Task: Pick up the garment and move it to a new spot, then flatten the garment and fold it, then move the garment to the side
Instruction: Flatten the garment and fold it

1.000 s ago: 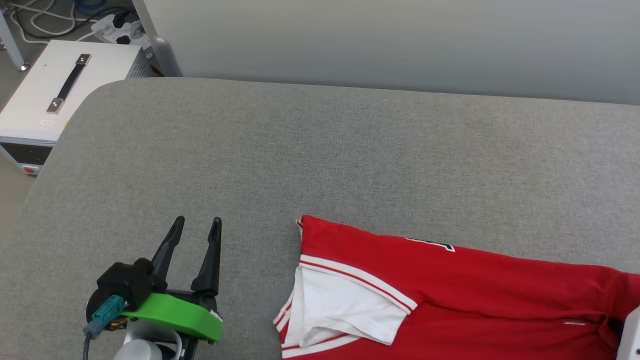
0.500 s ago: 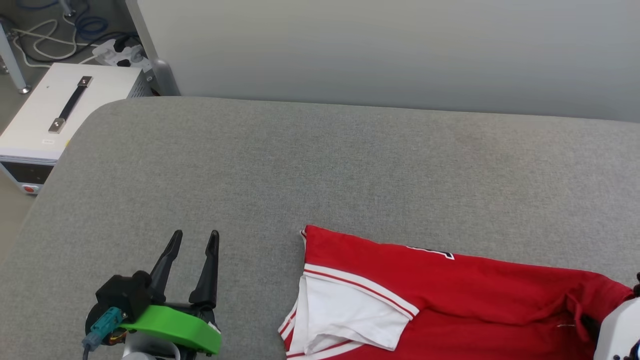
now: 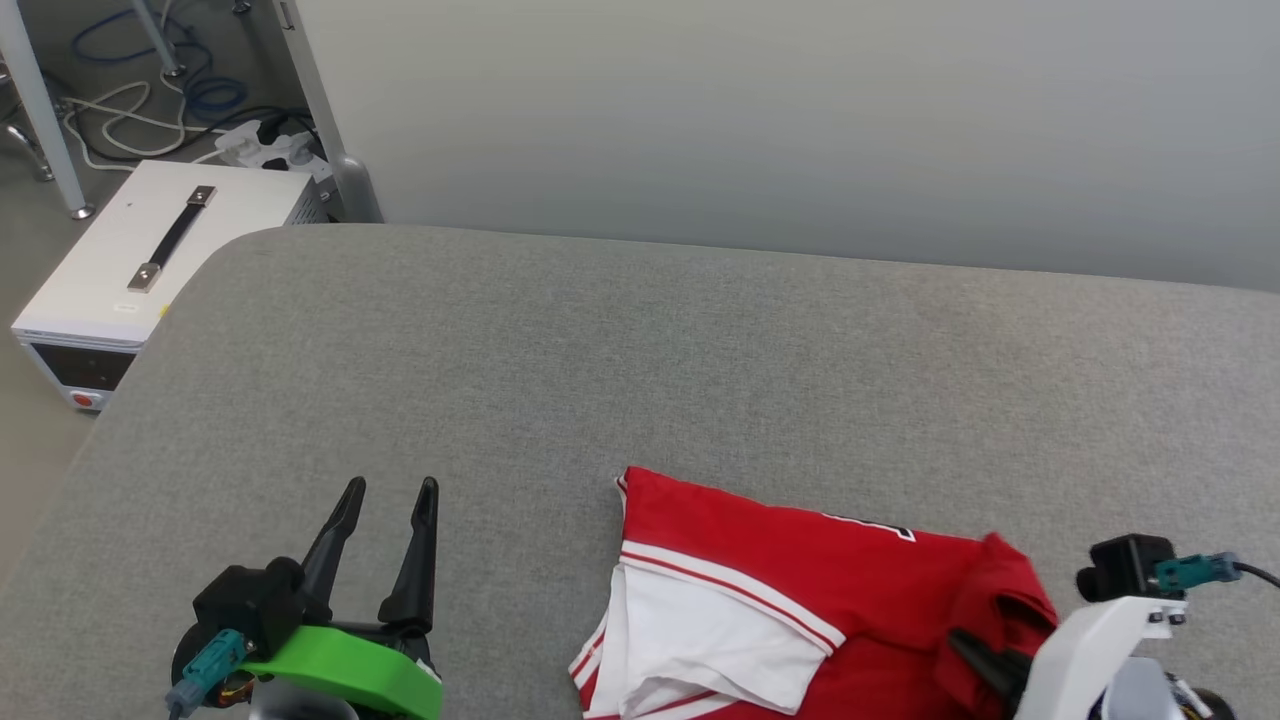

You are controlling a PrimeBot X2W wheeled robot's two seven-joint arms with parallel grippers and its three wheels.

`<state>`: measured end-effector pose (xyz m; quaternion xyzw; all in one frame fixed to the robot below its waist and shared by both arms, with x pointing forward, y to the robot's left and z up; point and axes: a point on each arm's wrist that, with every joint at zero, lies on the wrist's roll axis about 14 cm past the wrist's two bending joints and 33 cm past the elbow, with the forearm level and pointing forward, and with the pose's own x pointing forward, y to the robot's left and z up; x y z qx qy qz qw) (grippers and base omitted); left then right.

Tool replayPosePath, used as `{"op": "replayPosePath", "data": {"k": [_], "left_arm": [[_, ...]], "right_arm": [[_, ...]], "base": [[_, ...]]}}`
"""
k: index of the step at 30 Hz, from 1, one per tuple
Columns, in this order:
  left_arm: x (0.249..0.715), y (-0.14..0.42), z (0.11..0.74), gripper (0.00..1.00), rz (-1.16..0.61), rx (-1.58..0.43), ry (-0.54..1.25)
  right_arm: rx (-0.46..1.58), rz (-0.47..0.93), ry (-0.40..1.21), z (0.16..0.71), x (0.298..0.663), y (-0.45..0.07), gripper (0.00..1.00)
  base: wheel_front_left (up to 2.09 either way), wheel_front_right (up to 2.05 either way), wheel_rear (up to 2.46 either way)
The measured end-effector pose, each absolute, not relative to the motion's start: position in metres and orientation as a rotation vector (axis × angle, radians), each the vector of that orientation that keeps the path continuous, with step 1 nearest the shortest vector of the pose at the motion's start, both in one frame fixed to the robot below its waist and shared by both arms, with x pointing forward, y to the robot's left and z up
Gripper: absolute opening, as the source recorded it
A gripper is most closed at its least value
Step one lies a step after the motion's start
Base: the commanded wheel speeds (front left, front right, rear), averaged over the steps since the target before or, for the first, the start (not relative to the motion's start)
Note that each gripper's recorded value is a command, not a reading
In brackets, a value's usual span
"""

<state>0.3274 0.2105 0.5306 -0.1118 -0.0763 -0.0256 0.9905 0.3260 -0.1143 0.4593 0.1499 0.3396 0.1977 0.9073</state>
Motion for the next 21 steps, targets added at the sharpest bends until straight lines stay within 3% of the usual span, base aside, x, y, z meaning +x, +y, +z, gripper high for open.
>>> {"op": "replayPosePath", "data": {"k": [14,21], "left_arm": [[0.310,0.227,0.529,1.00,0.002,-0.222,-0.156],[0.304,0.234,0.523,1.00,0.034,-0.226,-0.143]], "right_arm": [[0.483,0.711,0.643,0.486,0.324,0.001,0.00],[0.507,0.794,0.674,0.476,0.325,0.040,0.00]], "base": [[0.00,0.00,0.00],[0.00,0.00,0.00]]}}
